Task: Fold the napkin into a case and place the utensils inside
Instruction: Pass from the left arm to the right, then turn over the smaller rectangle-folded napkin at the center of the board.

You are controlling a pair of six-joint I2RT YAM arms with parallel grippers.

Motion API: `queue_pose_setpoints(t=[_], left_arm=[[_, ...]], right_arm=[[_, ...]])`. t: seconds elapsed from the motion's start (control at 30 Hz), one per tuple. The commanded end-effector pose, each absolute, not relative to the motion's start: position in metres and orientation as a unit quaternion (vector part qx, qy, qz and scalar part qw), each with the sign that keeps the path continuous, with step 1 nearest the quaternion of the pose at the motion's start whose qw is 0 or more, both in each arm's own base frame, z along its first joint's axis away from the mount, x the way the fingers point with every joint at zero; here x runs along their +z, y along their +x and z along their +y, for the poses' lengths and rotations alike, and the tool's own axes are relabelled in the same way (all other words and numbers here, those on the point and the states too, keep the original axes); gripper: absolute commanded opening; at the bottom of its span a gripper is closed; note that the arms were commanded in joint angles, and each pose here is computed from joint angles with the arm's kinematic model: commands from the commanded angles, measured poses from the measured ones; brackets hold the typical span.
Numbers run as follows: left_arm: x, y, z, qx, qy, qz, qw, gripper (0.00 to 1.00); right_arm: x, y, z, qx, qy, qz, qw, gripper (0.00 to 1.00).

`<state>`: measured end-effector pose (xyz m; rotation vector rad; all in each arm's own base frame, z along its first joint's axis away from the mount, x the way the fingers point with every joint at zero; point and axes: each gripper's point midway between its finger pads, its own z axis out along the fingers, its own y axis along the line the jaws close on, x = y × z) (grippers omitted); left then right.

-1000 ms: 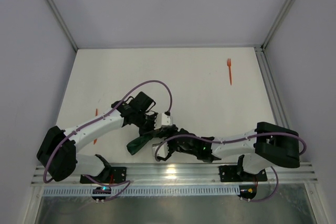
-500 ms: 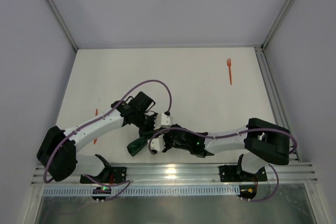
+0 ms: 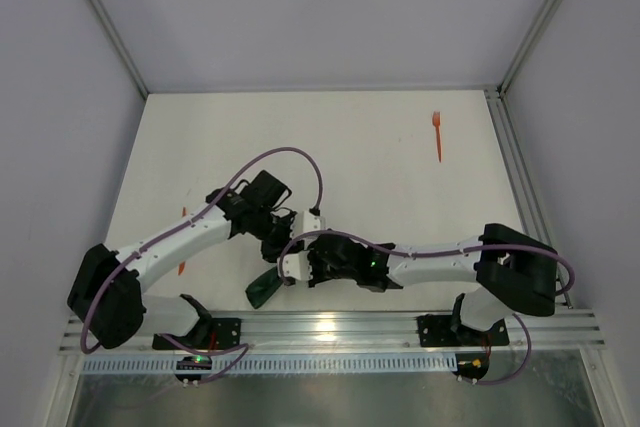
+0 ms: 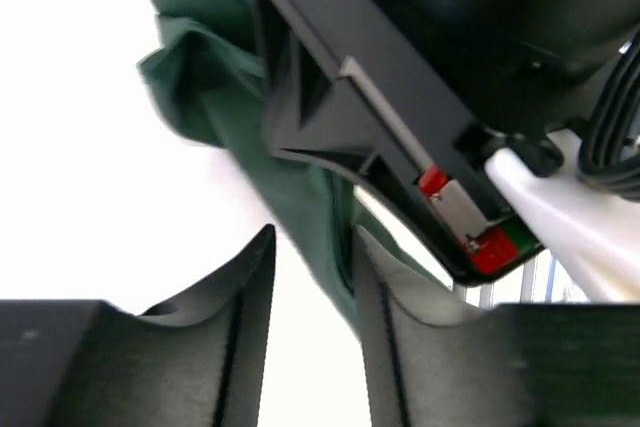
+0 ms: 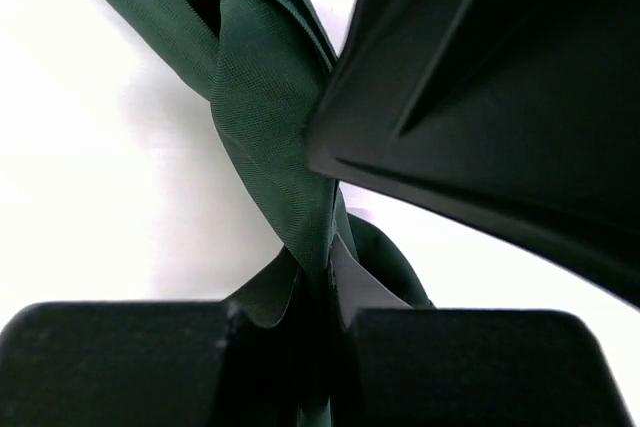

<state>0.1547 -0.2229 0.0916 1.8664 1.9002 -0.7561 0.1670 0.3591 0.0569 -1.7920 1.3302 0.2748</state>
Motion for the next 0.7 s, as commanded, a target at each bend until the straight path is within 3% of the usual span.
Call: queue_pose_setpoints(t=[0.0, 0.33, 0.67], left_arm=[[0.123, 0.157, -0.232, -0.289, 0.655, 0.663, 0.217, 0.41], [0.165, 0.170, -0.220, -0.318, 0.577, 0.709, 0.250, 0.44], [0.181, 0.214, -0.187, -0.226, 0.491, 0.789, 0.292, 0.46]], right_arm=[[0.082, 0.162, 0.366, 0.156, -0.702, 0.551, 0.424, 0.04], [0.075, 0.142, 0.357, 0.194, -0.717, 0.578, 0.338, 0.04], [0.074, 0.129, 0.351, 0.238, -0.702, 0.625, 0.244, 0.04]])
